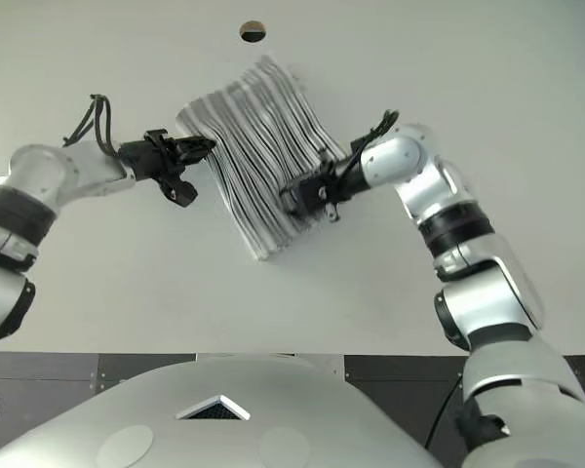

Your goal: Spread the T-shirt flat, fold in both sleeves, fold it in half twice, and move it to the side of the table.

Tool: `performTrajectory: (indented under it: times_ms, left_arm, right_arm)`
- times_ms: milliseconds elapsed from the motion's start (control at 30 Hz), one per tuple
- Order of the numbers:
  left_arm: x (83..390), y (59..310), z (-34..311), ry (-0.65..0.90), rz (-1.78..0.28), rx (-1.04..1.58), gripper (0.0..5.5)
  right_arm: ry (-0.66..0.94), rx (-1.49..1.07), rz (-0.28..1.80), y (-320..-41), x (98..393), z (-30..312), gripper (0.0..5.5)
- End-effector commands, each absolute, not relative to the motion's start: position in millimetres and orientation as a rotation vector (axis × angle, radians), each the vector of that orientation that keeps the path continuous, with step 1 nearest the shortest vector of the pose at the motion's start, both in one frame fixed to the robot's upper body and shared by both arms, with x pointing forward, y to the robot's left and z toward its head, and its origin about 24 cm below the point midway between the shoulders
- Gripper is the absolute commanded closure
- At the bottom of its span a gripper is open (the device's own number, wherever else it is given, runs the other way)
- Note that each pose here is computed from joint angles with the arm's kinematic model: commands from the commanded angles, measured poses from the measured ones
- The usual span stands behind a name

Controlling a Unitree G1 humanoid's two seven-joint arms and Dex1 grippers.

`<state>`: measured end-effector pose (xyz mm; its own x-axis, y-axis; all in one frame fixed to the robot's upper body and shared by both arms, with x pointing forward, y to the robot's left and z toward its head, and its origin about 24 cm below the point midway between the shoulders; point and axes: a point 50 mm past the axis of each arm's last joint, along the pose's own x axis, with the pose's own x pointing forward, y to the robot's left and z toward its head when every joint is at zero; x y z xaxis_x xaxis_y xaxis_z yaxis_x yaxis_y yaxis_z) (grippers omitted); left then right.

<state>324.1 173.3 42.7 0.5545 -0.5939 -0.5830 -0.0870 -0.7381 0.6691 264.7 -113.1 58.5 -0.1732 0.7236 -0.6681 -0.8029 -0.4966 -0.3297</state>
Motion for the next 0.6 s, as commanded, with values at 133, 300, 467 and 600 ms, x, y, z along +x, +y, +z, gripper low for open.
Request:
performTrajectory:
  times_ms: [133, 300, 467, 600]
  left_arm:
    - [328.6, 211.1, 34.0, -0.612, -1.211, 2.4, 4.31]
    - [323.2, 236.8, 66.4, -0.618, -0.875, 2.09, 4.31]
    - [275.6, 225.5, 90.1, -0.685, -0.793, 1.457, 4.31]
    - [204.7, 233.0, 43.4, -0.37, -1.135, 1.247, 4.05]
  right_arm:
    - [0.133, -0.807, 1.98, -92.9, 228.1, 64.6, 3.74]
    - [0.009, -0.51, 1.822, -121.3, 231.0, 108.6, 3.74]
    - [0.034, -0.345, 1.598, -171.1, 234.4, 116.1, 3.74]
    - [0.227, -0.561, 1.419, -239.7, 230.1, 82.1, 3.45]
